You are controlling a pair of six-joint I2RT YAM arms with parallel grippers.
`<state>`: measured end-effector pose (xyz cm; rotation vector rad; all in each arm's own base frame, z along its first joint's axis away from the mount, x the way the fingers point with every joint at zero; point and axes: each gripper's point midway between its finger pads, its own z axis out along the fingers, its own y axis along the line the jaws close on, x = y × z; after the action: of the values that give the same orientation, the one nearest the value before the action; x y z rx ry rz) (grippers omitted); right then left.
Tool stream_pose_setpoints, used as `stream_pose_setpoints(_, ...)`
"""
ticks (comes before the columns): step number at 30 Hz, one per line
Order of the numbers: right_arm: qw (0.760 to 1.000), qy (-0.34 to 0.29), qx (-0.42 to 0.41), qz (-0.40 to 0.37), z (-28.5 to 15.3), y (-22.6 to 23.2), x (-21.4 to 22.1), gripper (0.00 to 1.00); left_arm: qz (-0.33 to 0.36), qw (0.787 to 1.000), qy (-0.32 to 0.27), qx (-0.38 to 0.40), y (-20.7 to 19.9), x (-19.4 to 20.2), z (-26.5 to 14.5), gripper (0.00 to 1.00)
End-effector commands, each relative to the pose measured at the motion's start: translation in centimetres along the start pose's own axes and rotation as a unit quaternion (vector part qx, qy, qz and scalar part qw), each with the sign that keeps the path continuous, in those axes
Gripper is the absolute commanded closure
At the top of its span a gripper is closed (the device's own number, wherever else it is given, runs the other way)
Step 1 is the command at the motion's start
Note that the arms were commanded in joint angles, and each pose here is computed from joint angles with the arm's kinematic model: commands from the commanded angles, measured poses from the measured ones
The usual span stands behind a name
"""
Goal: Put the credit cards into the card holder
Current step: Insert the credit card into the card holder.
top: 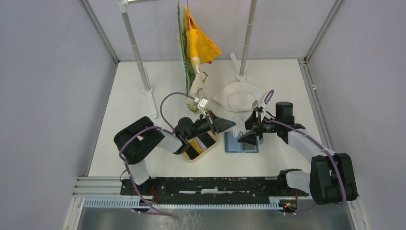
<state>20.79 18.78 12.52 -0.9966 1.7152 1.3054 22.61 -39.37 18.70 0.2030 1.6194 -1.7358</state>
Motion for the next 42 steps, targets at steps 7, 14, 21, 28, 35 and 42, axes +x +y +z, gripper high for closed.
stream_pose_setpoints(7, 0.994, -0.025, -0.104, -0.031, 0.2, 3.9, -3.8, 0.37, 0.022, 0.998, -0.02, 0.05, -3.0, -1.6, 0.4, 0.98)
stream_pose_setpoints(14, 0.994, -0.017, -0.106, -0.01, 0.3, 3.4, -3.8, 0.7, 0.025, 0.998, -0.013, 0.061, -3.6, -1.4, 0.3, 0.98)
stream_pose_setpoints(21, 0.994, -0.014, -0.103, -0.02, 0.4, 3.4, -3.7, 1.0, 0.042, 0.996, 0.001, 0.08, -4.4, -1.0, 0.1, 0.85)
stream_pose_setpoints(28, 0.994, -0.009, -0.099, -0.047, 0.7, 3.8, -3.3, 1.0, 0.093, 0.99, 0.054, 0.092, -5.3, 0.1, -0.3, 0.69)
stream_pose_setpoints(35, 0.994, 0.007, -0.096, -0.056, 1.2, 3.9, -2.8, 1.0, 0.131, 0.983, 0.095, 0.081, -5.3, 0.7, -0.4, 0.71)
stream_pose_setpoints(42, 0.993, 0.031, -0.092, -0.07, 1.4, 3.7, -2.2, 1.0, 0.172, 0.975, 0.135, 0.043, -4.3, 1.0, -0.8, 0.83)
